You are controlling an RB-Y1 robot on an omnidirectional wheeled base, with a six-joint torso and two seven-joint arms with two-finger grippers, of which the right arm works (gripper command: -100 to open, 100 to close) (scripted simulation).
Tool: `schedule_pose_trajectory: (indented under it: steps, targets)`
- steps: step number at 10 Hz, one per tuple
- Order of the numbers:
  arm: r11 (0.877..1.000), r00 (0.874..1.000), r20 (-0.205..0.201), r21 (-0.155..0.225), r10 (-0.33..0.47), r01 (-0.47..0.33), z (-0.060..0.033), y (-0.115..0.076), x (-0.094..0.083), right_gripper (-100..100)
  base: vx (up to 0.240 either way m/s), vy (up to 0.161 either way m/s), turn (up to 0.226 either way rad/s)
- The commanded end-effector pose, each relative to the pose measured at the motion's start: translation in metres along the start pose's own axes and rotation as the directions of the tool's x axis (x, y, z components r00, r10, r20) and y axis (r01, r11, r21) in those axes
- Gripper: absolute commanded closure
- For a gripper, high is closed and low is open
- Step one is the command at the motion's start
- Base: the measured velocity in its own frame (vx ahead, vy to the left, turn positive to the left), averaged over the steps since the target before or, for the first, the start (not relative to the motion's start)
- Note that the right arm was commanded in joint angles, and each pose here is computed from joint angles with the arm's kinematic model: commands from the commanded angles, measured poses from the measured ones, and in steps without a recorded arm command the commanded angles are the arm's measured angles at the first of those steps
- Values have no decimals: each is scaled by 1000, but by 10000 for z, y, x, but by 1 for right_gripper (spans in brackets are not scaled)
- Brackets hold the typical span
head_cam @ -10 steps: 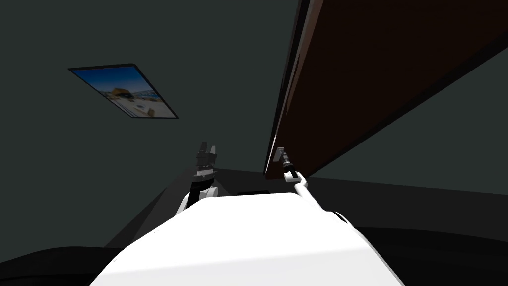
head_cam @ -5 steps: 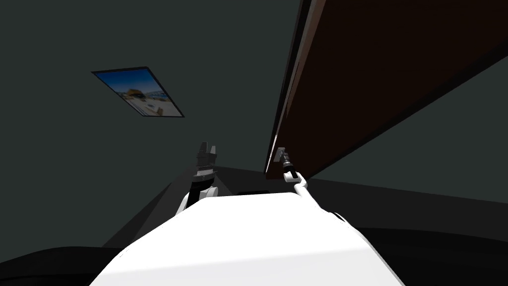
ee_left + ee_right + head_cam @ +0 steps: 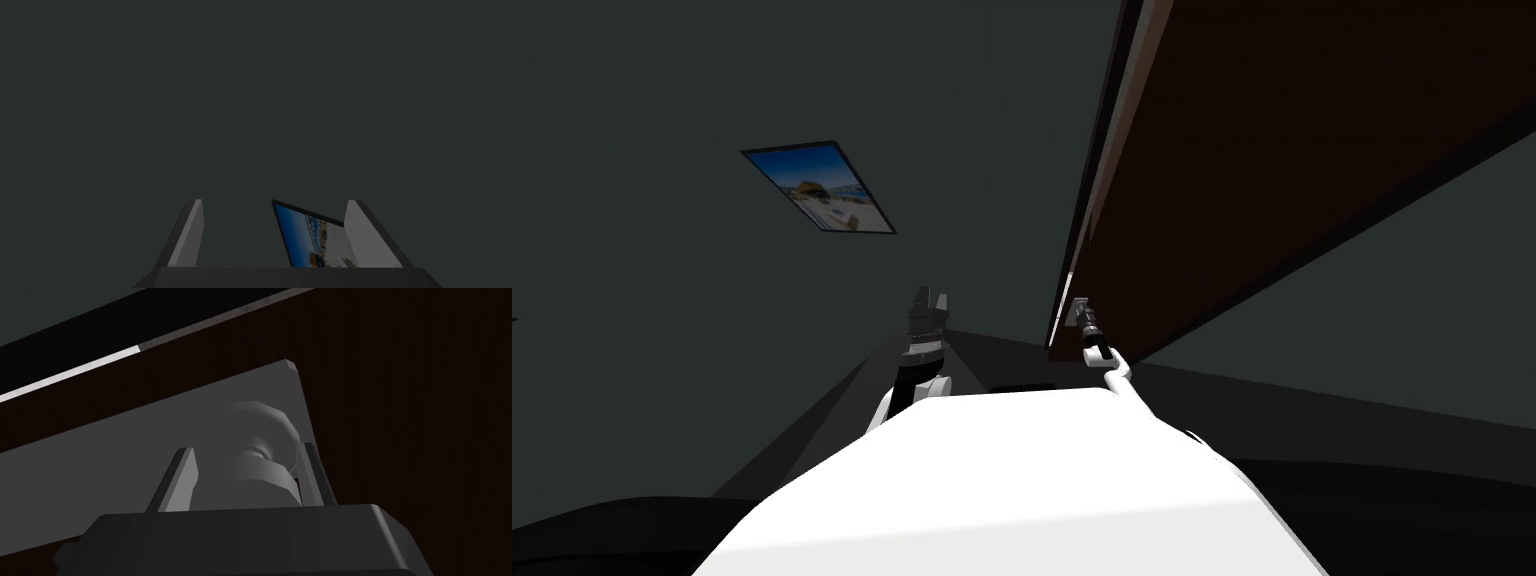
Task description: Pull the door open
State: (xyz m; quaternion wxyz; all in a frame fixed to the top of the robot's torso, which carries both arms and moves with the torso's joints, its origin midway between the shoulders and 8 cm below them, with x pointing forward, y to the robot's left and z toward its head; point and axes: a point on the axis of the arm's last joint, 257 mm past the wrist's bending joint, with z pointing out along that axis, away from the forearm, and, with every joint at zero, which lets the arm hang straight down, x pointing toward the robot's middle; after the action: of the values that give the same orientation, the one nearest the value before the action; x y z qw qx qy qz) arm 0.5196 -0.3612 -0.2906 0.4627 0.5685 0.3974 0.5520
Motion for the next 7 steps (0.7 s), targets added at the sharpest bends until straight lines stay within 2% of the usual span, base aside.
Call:
schedule_pose_trajectory:
  steps: [1, 2, 3, 4, 5, 6, 7]
  targets:
    - [997, 997, 5, -7, 79, -79, 2, 13, 26, 100, -75, -62, 120]
    - [995, 995, 5, -7, 97, -97, 2, 13, 26, 100, -57, -43, 75]
    - [989, 989, 13, -10, 147, -147, -5, 15, 13, 100, -55, -23, 84]
    - [988, 988, 13, -10, 155, -155, -5, 15, 13, 100, -43, -18, 48]
    - [978, 978, 21, -13, 210, -209, -13, 16, 1, 100, -44, -29, 86]
    - [977, 977, 20, -13, 212, -212, -13, 16, 1, 100, -38, -24, 54]
    - [963, 963, 28, -17, 268, -268, -21, 17, -12, 100, -44, -22, 77]
